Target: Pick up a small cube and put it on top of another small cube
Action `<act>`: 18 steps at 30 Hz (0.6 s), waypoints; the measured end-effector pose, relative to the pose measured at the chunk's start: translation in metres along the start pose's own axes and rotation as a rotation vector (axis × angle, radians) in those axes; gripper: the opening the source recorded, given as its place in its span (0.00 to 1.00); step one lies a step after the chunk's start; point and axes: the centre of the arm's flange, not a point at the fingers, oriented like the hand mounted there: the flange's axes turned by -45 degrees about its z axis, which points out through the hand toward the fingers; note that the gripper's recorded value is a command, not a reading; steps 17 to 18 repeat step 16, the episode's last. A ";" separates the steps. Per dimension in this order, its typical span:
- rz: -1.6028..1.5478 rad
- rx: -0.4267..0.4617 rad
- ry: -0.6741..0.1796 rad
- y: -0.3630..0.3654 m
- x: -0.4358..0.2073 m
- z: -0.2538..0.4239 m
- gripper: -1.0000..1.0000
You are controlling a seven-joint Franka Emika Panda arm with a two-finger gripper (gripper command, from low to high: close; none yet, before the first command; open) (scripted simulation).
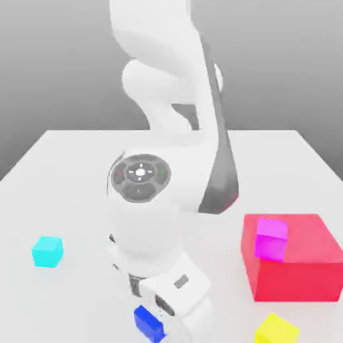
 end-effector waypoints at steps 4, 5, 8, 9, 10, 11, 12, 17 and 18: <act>-0.321 0.000 -0.048 0.059 0.037 -0.022 0.00; -0.399 0.000 -0.063 0.073 0.047 -0.028 0.00; -0.620 -0.001 -0.117 0.109 0.077 -0.049 0.00; -0.653 -0.002 -0.127 0.115 0.081 -0.046 0.00; -0.669 -0.003 -0.132 0.118 0.081 -0.037 0.00; -0.678 -0.003 -0.135 0.121 0.080 -0.026 0.00; -0.682 -0.003 -0.135 0.122 0.080 -0.013 0.00; -0.685 -0.002 -0.135 0.123 0.079 -0.001 1.00; -0.685 -0.002 -0.135 0.123 0.079 -0.001 1.00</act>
